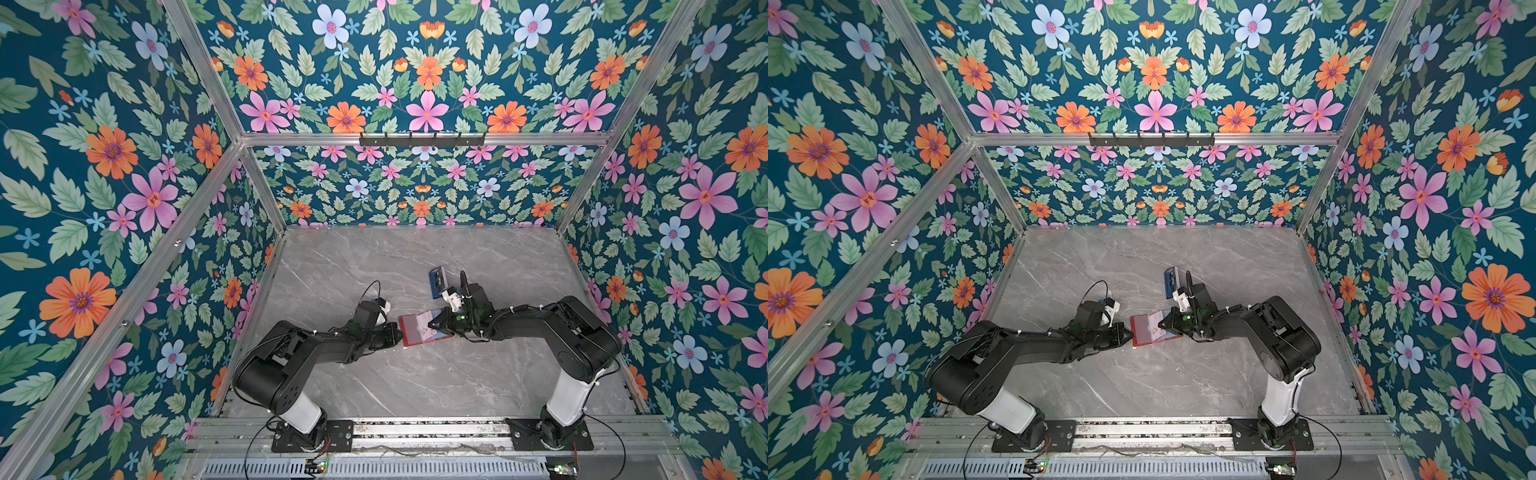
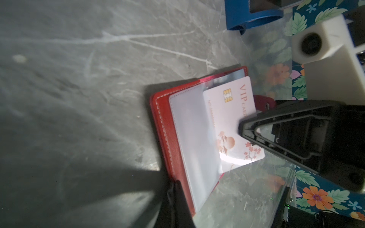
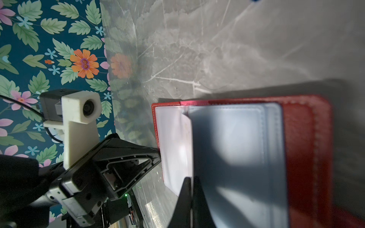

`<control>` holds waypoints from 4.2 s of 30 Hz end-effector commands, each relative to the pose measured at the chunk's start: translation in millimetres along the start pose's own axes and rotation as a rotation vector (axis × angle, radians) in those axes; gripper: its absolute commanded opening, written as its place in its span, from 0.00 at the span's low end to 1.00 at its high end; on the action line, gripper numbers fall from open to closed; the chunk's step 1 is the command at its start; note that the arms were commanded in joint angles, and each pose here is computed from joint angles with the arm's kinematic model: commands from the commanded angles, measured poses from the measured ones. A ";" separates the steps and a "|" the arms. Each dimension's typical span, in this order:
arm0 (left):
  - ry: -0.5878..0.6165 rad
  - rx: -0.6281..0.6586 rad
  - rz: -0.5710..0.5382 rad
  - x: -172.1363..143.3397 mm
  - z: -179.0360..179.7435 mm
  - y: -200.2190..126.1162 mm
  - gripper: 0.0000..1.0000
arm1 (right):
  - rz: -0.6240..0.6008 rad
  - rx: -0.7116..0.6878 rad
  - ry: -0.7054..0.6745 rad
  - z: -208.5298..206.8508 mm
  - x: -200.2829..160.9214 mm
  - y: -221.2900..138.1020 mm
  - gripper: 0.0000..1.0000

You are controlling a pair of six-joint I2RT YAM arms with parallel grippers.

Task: Insert credit cards into a card holder
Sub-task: Insert the credit card into the card slot.

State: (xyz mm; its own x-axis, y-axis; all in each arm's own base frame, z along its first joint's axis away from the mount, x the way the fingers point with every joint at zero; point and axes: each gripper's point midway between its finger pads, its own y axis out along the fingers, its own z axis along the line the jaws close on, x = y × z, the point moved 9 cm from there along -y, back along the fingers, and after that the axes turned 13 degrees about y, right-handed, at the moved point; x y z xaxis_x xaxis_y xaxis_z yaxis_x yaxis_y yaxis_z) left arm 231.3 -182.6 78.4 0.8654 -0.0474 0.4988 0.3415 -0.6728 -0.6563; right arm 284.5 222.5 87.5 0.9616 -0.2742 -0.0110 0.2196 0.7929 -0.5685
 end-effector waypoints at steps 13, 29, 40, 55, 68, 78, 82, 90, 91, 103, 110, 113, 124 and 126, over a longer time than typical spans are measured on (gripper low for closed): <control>0.001 0.058 0.021 -1.4 4.9 1.1 0.00 | 0.036 -0.060 -0.002 -2.3 -5.9 2.3 0.10; -0.002 0.120 0.030 -0.1 9.9 2.8 0.00 | 0.030 -0.304 -0.107 7.7 -8.5 2.9 0.39; 0.005 0.116 0.036 2.3 9.1 6.0 0.00 | 0.010 -0.466 -0.138 7.2 -7.7 0.4 0.55; 0.016 0.138 0.037 4.4 10.8 7.8 0.00 | -0.019 -0.615 -0.189 16.8 -7.3 2.5 0.70; 0.023 0.130 0.040 3.8 10.7 8.2 0.00 | -0.034 -0.598 -0.201 27.0 -6.2 -1.9 0.75; 0.027 0.119 0.043 3.9 10.3 10.2 0.00 | 0.010 -0.565 -0.195 28.5 -2.7 12.7 0.71; 0.027 0.116 0.044 4.3 10.3 11.3 0.00 | 0.023 -0.538 -0.194 30.3 -2.5 15.2 0.69; 0.027 0.113 0.050 3.9 10.2 12.3 0.00 | 0.055 -0.493 -0.202 33.5 -3.2 21.5 0.67; 0.027 0.113 0.049 4.2 10.0 12.3 0.00 | 0.057 -0.487 -0.204 34.6 -3.4 21.9 0.67; 0.033 0.119 0.051 5.8 9.9 12.5 0.00 | 0.037 -0.527 -0.240 42.5 -4.8 15.0 0.66; 0.037 0.128 0.051 6.3 9.5 11.8 0.00 | -0.020 -0.559 -0.233 48.5 -4.0 2.2 0.67; 0.036 0.135 0.054 5.7 10.4 11.4 0.00 | -0.027 -0.549 -0.232 51.2 -4.7 -1.0 0.68; 0.037 0.139 0.056 4.4 10.4 10.7 0.00 | -0.136 -0.634 -0.219 53.3 0.2 -16.6 0.57; 0.039 0.138 0.056 4.2 9.6 10.6 0.00 | -0.146 -0.666 -0.215 51.4 1.5 -17.5 0.48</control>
State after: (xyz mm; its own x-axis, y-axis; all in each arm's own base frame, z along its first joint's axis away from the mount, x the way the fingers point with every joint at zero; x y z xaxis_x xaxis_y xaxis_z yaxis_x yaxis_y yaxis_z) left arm 251.2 -191.6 80.1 0.8372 -0.0790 0.5411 0.3817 -0.6241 -0.6818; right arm 290.0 243.9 139.8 0.9665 -0.1511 0.2073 0.2462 0.3193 -0.9151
